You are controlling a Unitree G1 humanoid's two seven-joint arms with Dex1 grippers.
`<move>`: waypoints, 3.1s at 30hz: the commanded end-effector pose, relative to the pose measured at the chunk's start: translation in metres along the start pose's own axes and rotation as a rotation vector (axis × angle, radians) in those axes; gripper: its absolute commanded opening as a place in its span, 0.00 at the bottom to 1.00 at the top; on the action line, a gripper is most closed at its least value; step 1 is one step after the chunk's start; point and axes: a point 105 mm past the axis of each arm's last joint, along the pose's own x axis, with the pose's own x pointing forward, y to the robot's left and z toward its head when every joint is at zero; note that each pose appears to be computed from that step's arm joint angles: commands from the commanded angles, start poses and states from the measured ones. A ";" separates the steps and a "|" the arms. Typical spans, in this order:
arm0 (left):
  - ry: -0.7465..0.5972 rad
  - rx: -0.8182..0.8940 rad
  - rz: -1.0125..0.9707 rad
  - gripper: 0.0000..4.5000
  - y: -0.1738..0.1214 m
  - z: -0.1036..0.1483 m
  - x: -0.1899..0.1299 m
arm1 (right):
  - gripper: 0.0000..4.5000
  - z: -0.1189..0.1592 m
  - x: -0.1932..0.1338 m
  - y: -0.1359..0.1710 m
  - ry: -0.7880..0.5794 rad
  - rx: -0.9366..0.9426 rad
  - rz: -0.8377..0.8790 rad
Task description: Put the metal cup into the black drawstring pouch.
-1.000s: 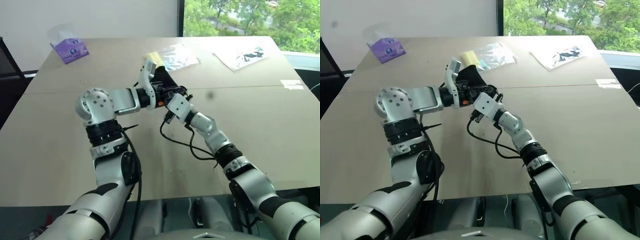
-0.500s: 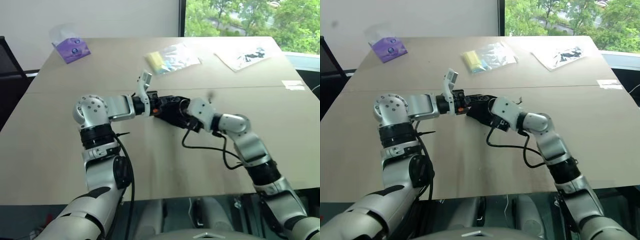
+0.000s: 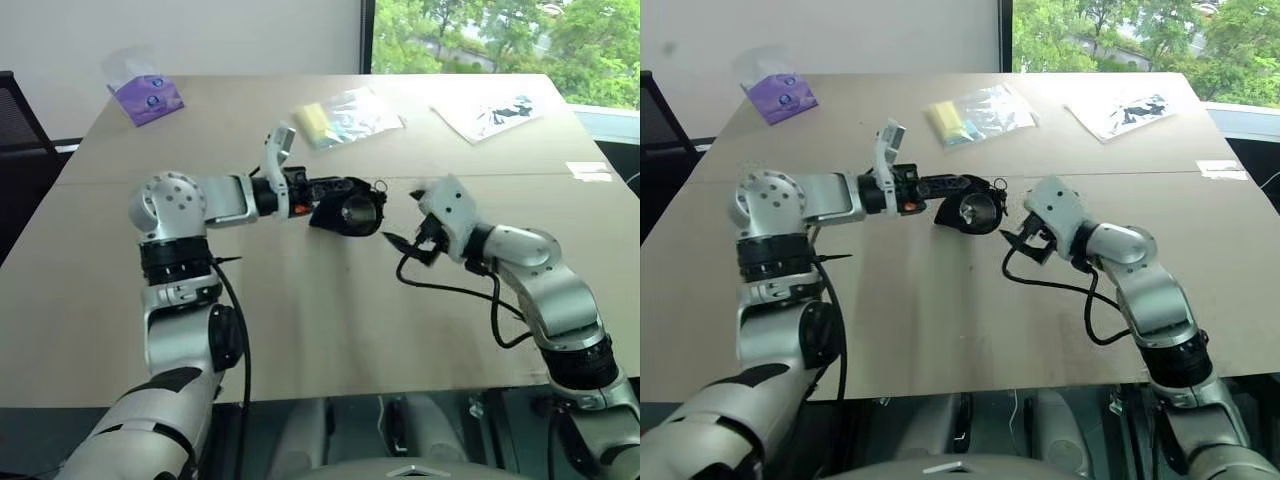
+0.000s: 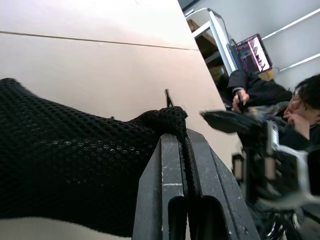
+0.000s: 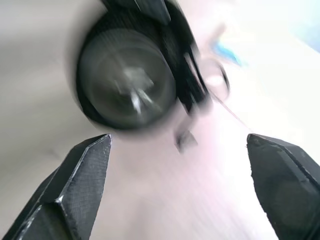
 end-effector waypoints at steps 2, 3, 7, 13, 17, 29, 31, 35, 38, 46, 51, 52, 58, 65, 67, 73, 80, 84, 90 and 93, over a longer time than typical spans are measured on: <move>-0.003 0.097 -0.064 0.00 -0.019 0.008 -0.003 | 0.99 -0.010 0.021 -0.015 -0.028 -0.065 -0.090; 0.002 0.102 -0.063 0.00 -0.019 0.007 -0.003 | 0.99 -0.011 0.025 -0.016 -0.033 -0.086 -0.096; 0.011 0.124 -0.059 0.00 -0.019 0.006 -0.006 | 0.99 0.003 0.051 -0.001 -0.152 -0.008 -0.030; 0.013 0.138 -0.060 0.00 -0.022 0.003 -0.012 | 0.99 0.018 0.071 0.011 -0.233 0.061 0.002; 0.020 0.142 -0.064 0.00 -0.023 0.000 -0.017 | 0.70 0.019 0.074 0.007 -0.254 0.089 -0.029; -0.069 0.214 -0.092 0.00 -0.018 -0.004 -0.018 | 0.01 0.012 0.024 -0.031 -0.200 -0.009 -0.220; -0.066 0.267 -0.092 0.00 -0.017 -0.008 -0.016 | 0.01 0.016 -0.001 -0.046 -0.154 -0.088 -0.275; -0.047 0.422 -0.067 0.06 -0.010 -0.013 -0.008 | 0.00 0.041 -0.038 -0.063 -0.125 -0.169 -0.354; -0.067 0.545 -0.142 0.24 -0.025 -0.010 0.004 | 0.00 0.066 -0.058 -0.069 -0.124 -0.222 -0.398; -0.081 0.747 -0.451 0.45 -0.102 0.003 0.037 | 0.00 0.097 -0.072 -0.059 -0.057 -0.414 -0.365; -0.032 0.840 -0.528 0.45 -0.116 -0.006 0.060 | 0.00 0.108 -0.073 -0.054 -0.063 -0.429 -0.359; -0.016 0.850 -0.531 0.45 -0.112 -0.008 0.060 | 0.00 0.111 -0.074 -0.055 -0.070 -0.423 -0.371; 0.048 0.838 -0.286 0.84 -0.036 -0.009 0.057 | 0.00 0.113 -0.086 -0.066 -0.065 -0.399 -0.430; -0.061 0.812 -0.394 0.99 -0.065 0.004 0.046 | 0.00 0.116 -0.090 -0.070 -0.073 -0.385 -0.432; -0.092 0.779 -0.466 0.99 -0.086 0.008 0.043 | 0.00 0.118 -0.088 -0.068 -0.083 -0.386 -0.417; -0.144 0.808 -0.496 0.99 -0.115 0.015 0.047 | 0.00 0.124 -0.081 -0.062 -0.110 -0.395 -0.373; -0.129 0.863 -0.529 0.99 -0.131 0.003 0.065 | 0.00 0.134 -0.077 -0.057 -0.144 -0.399 -0.351; -0.140 0.859 -0.558 0.87 -0.139 0.002 0.070 | 0.00 0.136 -0.077 -0.055 -0.145 -0.406 -0.347; -0.170 0.831 -0.608 0.29 -0.152 0.006 0.074 | 0.00 0.137 -0.079 -0.052 -0.145 -0.411 -0.346; -0.165 0.831 -0.612 0.04 -0.153 0.005 0.077 | 0.00 0.137 -0.079 -0.051 -0.143 -0.411 -0.345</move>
